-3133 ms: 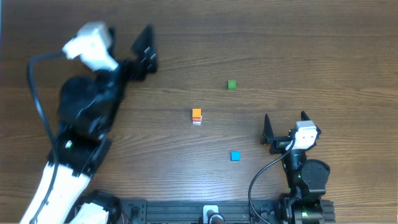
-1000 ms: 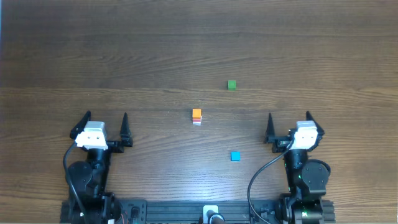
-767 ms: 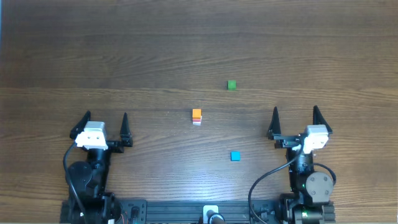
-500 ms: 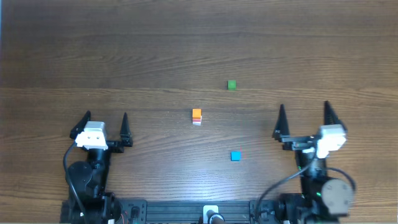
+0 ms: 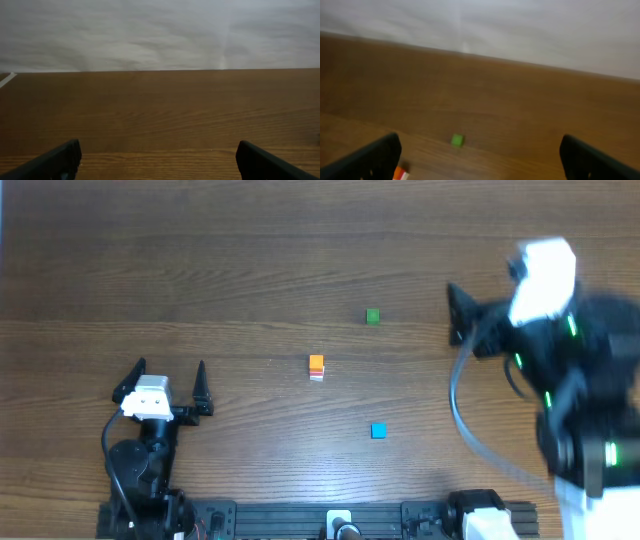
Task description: Stack Cubes
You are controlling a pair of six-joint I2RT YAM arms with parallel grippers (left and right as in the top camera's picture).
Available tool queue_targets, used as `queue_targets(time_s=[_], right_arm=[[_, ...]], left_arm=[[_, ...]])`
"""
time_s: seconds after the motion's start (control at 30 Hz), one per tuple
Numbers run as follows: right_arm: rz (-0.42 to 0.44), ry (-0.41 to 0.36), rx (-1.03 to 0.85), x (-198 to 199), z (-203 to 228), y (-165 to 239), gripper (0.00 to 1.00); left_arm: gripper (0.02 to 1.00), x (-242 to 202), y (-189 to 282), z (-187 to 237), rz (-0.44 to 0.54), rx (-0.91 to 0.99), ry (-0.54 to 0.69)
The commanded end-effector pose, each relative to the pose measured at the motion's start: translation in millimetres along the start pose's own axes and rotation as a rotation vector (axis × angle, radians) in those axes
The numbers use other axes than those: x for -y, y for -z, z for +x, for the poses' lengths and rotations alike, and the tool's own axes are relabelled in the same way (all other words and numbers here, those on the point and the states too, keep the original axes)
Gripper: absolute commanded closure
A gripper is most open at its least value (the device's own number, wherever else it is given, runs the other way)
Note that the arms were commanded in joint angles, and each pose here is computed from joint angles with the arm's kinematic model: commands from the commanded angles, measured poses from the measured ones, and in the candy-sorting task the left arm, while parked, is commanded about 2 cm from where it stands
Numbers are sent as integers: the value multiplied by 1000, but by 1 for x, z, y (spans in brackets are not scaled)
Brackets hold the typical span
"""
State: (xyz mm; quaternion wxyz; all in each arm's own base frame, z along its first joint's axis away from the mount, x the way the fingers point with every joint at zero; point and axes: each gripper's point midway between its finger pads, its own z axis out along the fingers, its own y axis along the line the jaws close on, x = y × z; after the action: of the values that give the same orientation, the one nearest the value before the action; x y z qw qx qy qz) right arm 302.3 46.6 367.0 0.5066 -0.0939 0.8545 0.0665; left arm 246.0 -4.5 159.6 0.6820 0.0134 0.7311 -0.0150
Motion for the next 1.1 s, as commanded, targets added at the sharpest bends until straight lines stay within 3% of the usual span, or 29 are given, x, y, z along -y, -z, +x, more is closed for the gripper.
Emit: queue_targets(time_s=[0.03, 0.2, 0.47, 0.6, 0.73, 1.1], right_arm=[[-99, -34, -237, -29, 15, -70, 7], [-72, -68, -503, -63, 72, -164, 9], [-21, -181, -752, -86, 160, -239, 9], [8, -184, -834, -82, 193, -258, 7], [89, -208, -873, -65, 210, -264, 7], [123, -209, -956, -48, 242, -275, 7]], left_arm=[[18, 2, 0, 1, 11, 1, -18], [18, 2, 0, 1, 11, 1, -18], [18, 2, 0, 1, 11, 1, -18], [18, 2, 0, 1, 11, 1, -18], [18, 2, 0, 1, 11, 1, -18], [18, 2, 0, 1, 11, 1, -18]])
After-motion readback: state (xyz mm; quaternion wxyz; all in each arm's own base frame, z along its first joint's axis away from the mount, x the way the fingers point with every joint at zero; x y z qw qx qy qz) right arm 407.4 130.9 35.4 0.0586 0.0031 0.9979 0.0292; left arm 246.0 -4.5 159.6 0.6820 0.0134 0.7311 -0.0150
